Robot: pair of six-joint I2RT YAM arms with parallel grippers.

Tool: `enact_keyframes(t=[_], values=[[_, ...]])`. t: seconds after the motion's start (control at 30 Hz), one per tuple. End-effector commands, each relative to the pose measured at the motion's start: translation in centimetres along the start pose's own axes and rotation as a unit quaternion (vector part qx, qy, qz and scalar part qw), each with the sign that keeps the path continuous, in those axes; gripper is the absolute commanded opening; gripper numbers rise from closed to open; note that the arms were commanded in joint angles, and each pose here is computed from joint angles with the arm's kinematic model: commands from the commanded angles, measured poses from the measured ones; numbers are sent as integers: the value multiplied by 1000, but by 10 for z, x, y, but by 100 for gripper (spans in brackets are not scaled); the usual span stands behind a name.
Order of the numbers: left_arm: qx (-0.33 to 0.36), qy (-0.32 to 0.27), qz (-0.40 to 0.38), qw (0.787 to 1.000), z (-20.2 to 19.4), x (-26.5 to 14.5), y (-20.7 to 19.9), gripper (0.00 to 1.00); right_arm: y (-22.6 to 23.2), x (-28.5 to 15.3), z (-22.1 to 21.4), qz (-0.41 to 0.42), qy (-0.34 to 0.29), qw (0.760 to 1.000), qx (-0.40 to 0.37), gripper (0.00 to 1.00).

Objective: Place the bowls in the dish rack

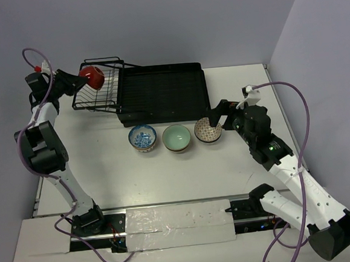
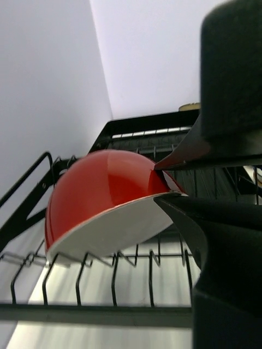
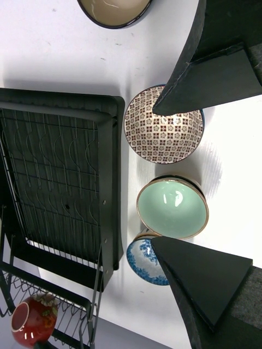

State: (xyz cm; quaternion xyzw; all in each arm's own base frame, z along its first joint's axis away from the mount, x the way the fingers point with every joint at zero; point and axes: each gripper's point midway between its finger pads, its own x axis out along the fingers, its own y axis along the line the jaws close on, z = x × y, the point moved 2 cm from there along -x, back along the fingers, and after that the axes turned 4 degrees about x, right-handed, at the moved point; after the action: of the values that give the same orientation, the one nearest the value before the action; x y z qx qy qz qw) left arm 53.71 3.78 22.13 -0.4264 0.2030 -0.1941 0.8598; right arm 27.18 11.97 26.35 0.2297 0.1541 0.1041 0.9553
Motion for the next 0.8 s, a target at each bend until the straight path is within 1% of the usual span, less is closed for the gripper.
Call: enact_keyframes(t=[0.0, 0.17, 0.47, 0.5, 0.57, 0.73, 0.77], values=[[9, -16, 66, 998, 4, -9, 19, 30, 4, -3, 3, 12, -11, 1000, -1, 99], [10, -13, 109, 994, 6, -13, 28, 35, 3, -3, 2, 12, -10, 1000, 0, 99], [14, -27, 157, 987, 14, -21, 30, 50, 3, -5, 5, 11, -14, 1000, -3, 99], [14, -29, 160, 987, 15, -22, 29, 53, 4, -4, 5, 12, -13, 1000, -3, 99], [20, -33, 159, 987, 18, -24, 25, 55, 3, -4, 4, 10, -12, 1000, -3, 99], [32, -39, 149, 988, 23, -28, 8, 59, 3, -3, 4, 10, -12, 1000, -4, 99], [36, -39, 146, 988, 24, -27, 3, 61, 3, -3, 4, 10, -12, 1000, -4, 99]])
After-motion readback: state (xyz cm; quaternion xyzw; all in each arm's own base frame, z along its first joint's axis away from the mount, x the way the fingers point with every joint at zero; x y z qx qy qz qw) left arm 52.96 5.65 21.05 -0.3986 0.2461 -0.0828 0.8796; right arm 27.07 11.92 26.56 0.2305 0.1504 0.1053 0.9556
